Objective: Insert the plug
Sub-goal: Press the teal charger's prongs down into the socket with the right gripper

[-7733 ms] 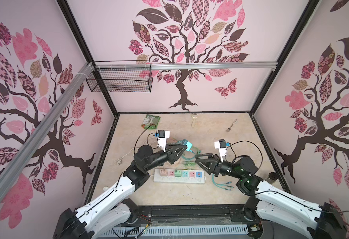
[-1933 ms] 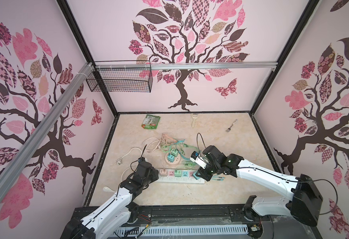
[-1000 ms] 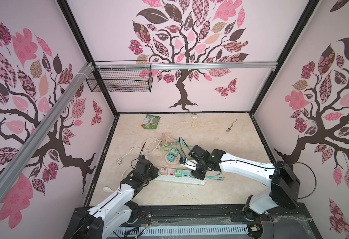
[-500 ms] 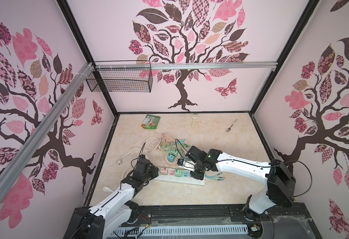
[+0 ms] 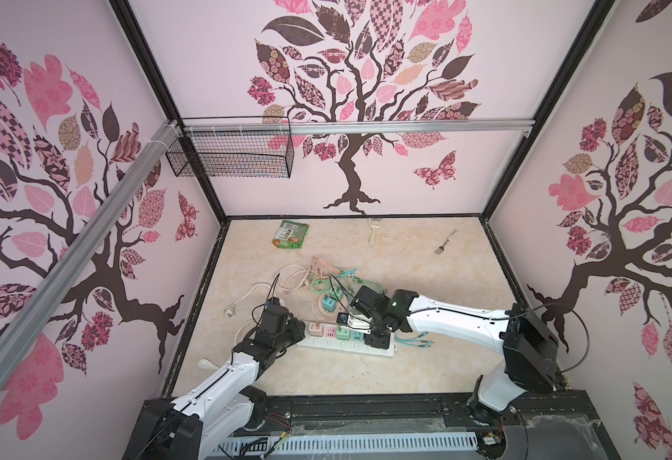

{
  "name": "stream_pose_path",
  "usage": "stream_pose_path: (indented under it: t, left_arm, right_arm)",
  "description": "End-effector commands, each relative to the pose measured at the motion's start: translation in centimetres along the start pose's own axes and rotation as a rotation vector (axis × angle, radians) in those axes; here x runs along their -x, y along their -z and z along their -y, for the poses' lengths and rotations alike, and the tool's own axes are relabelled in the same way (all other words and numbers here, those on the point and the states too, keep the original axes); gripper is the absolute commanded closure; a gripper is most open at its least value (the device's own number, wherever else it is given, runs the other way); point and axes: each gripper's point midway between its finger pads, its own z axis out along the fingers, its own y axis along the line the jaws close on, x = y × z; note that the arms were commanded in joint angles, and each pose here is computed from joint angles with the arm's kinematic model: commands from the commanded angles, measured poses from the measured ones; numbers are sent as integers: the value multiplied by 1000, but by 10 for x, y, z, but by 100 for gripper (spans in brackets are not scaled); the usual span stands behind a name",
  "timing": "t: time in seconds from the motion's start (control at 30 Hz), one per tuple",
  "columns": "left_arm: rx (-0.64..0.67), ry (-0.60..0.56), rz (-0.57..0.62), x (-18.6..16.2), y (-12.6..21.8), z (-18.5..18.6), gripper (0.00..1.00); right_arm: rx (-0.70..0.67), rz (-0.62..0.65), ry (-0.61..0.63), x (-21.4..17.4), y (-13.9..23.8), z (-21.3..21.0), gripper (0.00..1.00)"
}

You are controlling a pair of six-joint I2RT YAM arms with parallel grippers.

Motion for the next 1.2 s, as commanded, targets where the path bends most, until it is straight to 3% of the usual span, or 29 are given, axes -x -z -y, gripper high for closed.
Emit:
stream_pose_path:
  t: [0.0, 0.37, 0.7, 1.17]
  left_arm:
    - [0, -11, -16, -2, 2, 0, 73]
    - [-14, -1, 2, 2, 9, 4, 73]
    - [-24, 3, 25, 7, 19, 7, 73]
    - [-28, -4, 40, 14, 29, 13, 69]
  right_arm:
    - [-10, -108, 18, -18, -13, -1, 82]
    - [-22, -209, 39, -32, -33, -3, 83]
    - [-18, -190, 18, -32, -32, -6, 81]
    - [-5, 66, -45, 12, 18, -5, 47]
